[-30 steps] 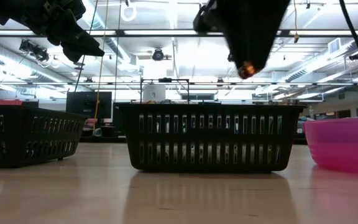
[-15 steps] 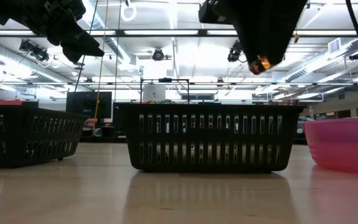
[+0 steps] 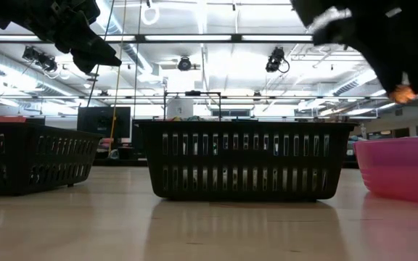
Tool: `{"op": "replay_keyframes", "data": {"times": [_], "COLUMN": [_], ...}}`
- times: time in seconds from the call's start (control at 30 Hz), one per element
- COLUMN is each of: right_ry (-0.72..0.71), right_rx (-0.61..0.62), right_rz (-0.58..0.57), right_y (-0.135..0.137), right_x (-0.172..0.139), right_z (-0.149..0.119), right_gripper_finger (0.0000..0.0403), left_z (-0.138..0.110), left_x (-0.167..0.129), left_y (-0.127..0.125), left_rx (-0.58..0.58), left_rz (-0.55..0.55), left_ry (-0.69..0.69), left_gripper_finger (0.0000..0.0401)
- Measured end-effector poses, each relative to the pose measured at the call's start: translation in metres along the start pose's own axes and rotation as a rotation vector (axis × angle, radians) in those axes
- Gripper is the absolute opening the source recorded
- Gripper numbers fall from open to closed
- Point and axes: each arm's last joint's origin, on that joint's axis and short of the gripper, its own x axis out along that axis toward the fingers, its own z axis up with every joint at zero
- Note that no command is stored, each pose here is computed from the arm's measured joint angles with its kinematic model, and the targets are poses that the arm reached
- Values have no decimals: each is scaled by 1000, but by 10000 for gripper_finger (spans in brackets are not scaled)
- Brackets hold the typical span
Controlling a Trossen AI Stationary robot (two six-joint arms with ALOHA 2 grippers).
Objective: Sort Halloween decoration
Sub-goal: Put the orange pumpkin toy into the pink bowl
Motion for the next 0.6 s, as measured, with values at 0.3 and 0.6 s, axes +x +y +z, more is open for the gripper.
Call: {"op": "replay_keyframes", "data": {"times": [0.3, 0.6], "right_ry": [7, -16], "right_rx": [82, 117], "right_rz": [103, 135], "right_y": [-2, -4], "right_x": [35, 56], "right_z": [-13, -8], "right_gripper_finger": [104, 121], "left_z": [0, 0], "left_x": [0, 0], "left_y": [0, 0], "left_rx": [0, 1], "left_rz": [0, 0], "left_ry": [0, 0], "left_gripper_finger": [116, 116]}}
